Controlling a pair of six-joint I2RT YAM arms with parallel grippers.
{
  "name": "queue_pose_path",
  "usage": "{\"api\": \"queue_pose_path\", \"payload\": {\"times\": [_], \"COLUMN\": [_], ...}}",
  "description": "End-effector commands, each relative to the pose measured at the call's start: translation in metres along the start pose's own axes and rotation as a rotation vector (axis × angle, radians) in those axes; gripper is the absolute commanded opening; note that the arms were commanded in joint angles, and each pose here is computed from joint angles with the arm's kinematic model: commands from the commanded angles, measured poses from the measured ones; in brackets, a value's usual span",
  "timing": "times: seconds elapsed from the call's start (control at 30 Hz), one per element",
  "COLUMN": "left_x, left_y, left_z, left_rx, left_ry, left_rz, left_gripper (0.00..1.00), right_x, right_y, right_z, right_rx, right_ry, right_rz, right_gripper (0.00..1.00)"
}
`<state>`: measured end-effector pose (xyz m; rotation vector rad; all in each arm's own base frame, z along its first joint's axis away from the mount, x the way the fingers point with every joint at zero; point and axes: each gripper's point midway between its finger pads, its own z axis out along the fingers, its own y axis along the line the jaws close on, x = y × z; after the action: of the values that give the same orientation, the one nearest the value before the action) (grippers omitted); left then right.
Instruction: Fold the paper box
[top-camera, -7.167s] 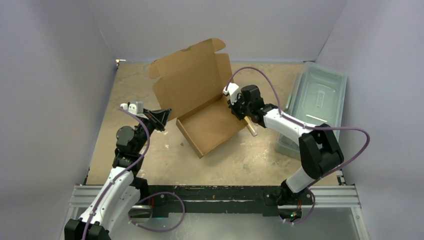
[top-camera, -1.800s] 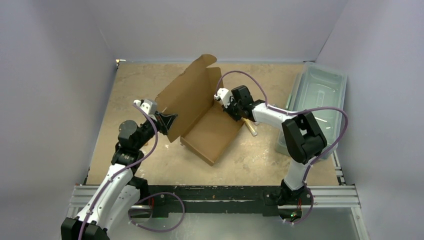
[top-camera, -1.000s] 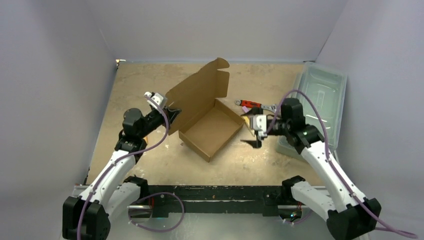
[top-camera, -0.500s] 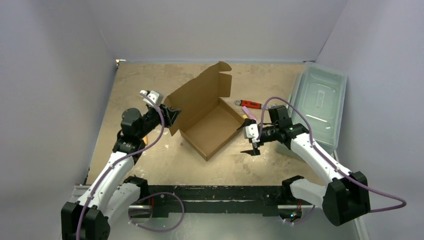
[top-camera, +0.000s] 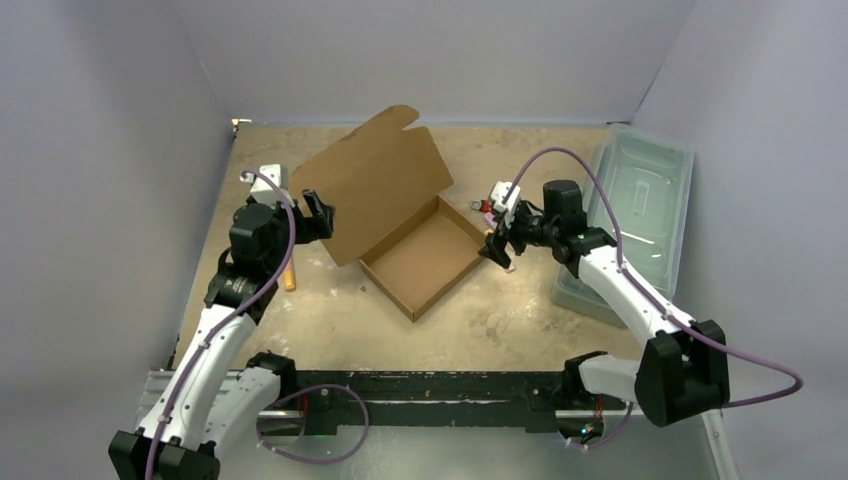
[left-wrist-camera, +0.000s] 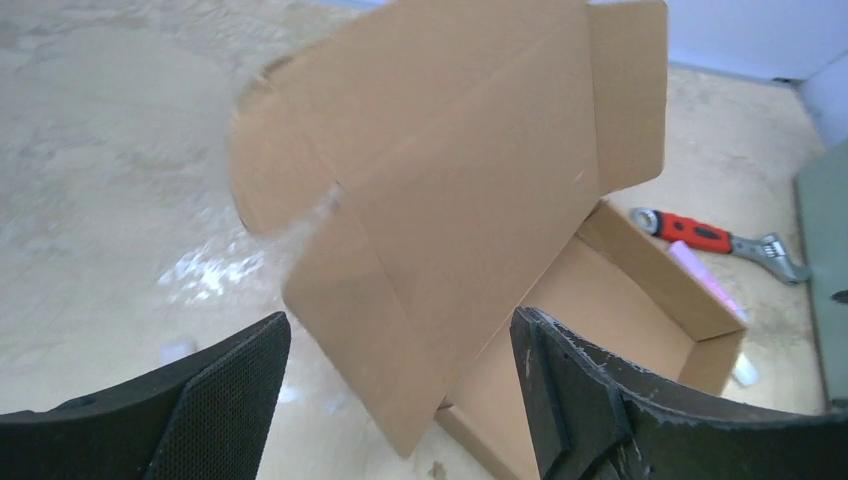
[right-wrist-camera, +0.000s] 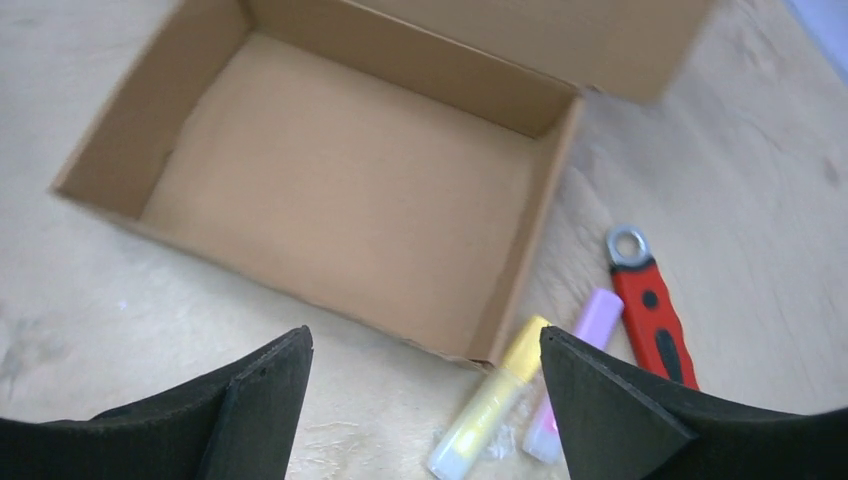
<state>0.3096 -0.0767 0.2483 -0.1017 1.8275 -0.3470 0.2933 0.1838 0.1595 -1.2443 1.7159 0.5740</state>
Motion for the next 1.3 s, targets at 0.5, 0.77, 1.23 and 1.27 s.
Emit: {"api": "queue_pose_path", "payload": {"times": [0.5, 0.77, 1.23, 1.27], "left_x": [0.015, 0.016, 0.019, 0.018], "left_y": [0.03, 0.029, 0.03, 0.03], "left_z": [-0.039, -0.041, -0.039, -0.04], "left_rx": [-0.113, -0.106, -0.112, -0.113], "left_ry": [-0.012, -0.008, 0.005, 0.003], "left_rz": [0.077, 0.077, 0.081, 0.081], "left_gripper": [0.81, 0.81, 0.81, 0.81], "right_x": [0.066, 0.101, 0.146, 0.147], "right_y": [-0.117, -0.125, -0.11, -0.109], "right_z": [0.016, 0.036, 0.054, 0.055], "right_rx": [0.506, 0.465, 0.356, 0.351], "right_ry": [0.31, 0.441, 0.555, 0.555], "right_rz": [0.329, 0.362, 0.43, 0.434], "right_gripper": [0.39, 0.43, 0.45, 0.45]}}
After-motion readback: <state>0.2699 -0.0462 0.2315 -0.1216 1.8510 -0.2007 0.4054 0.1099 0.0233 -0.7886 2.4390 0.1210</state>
